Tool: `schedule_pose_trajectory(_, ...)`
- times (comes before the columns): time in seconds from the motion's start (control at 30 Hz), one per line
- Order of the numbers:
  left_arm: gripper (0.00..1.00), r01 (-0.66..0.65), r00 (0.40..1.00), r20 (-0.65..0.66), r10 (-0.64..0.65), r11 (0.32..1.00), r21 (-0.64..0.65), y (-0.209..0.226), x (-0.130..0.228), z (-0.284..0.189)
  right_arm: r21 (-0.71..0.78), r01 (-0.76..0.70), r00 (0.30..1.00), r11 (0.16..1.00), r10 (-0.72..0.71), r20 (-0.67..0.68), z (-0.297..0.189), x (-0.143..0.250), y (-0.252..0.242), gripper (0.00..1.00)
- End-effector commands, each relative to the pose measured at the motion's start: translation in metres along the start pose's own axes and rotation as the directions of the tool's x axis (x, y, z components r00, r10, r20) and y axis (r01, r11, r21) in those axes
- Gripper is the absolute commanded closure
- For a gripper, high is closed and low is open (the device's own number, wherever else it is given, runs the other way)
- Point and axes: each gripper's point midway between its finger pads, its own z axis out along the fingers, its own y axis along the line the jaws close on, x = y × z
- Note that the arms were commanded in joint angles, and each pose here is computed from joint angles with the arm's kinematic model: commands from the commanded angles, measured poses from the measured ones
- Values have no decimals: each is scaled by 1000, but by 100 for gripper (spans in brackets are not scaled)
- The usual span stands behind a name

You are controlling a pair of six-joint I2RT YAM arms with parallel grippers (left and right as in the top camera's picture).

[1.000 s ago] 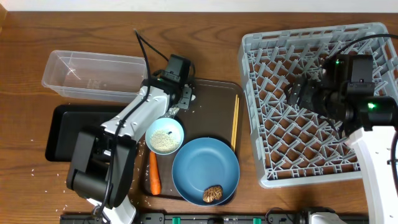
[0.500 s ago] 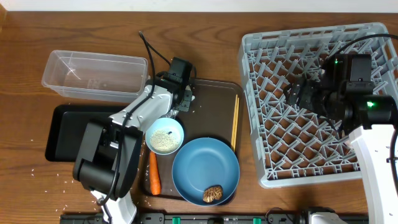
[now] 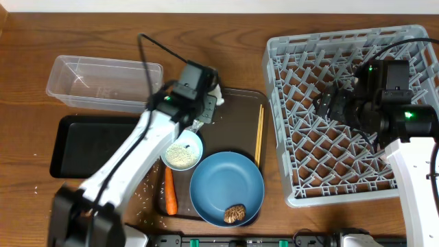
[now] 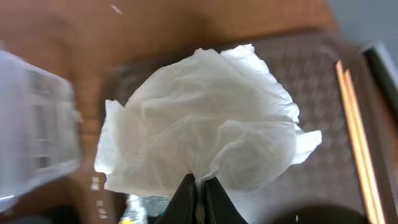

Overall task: Sort waste into correct bins and load items into the dishwasher rack
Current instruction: 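Grasp the crumpled white tissue with the left gripper, drop into clear bin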

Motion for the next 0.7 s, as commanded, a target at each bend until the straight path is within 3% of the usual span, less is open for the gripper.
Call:
schedule_pose_trajectory(0.0, 94, -6, 999, 31, 8, 998, -70, 18, -8, -10, 0, -3, 1000, 1000, 3, 13, -1, -3, 3, 13)
schedule_pose_trajectory(0.13, 94, 79, 996, 64, -60, 925, -372, 86, -8, -24, 2, -4, 1000, 1000, 4, 10, -1, -3, 2, 12)
schedule_pose_trajectory(0.17, 94, 99, 994, 76, -75, 912, -398, 96, -10, -25, 2, -4, 1000, 1000, 4, 10, -1, -3, 2, 12)
schedule_pose_trajectory(0.5, 93, 323, 946, 119, -301, 883, -340, 175, -7, 0, -3, 2, 1000, 1000, -2, 11, -1, -3, 5, 12)
schedule_pose_trajectory(0.53, 83, 332, 943, 112, -313, 884, -330, 178, -5, 2, -2, 2, 1000, 1000, -2, 8, -1, -2, 4, 12)
schedule_pose_trajectory(0.57, 57, 339, 941, 103, -323, 890, -306, 177, -4, 4, -1, 1, 1000, 1000, -1, 6, -1, -1, 4, 12)
schedule_pose_trajectory(0.6, 39, 342, 940, 95, -329, 898, -276, 173, -3, 6, 0, 1, 1000, 1000, -1, 4, 0, -1, 4, 12)
schedule_pose_trajectory(0.67, 27, 341, 940, 78, -332, 911, -232, 164, -2, 6, 0, 1, 1000, 1000, -1, 5, 0, -1, 4, 12)
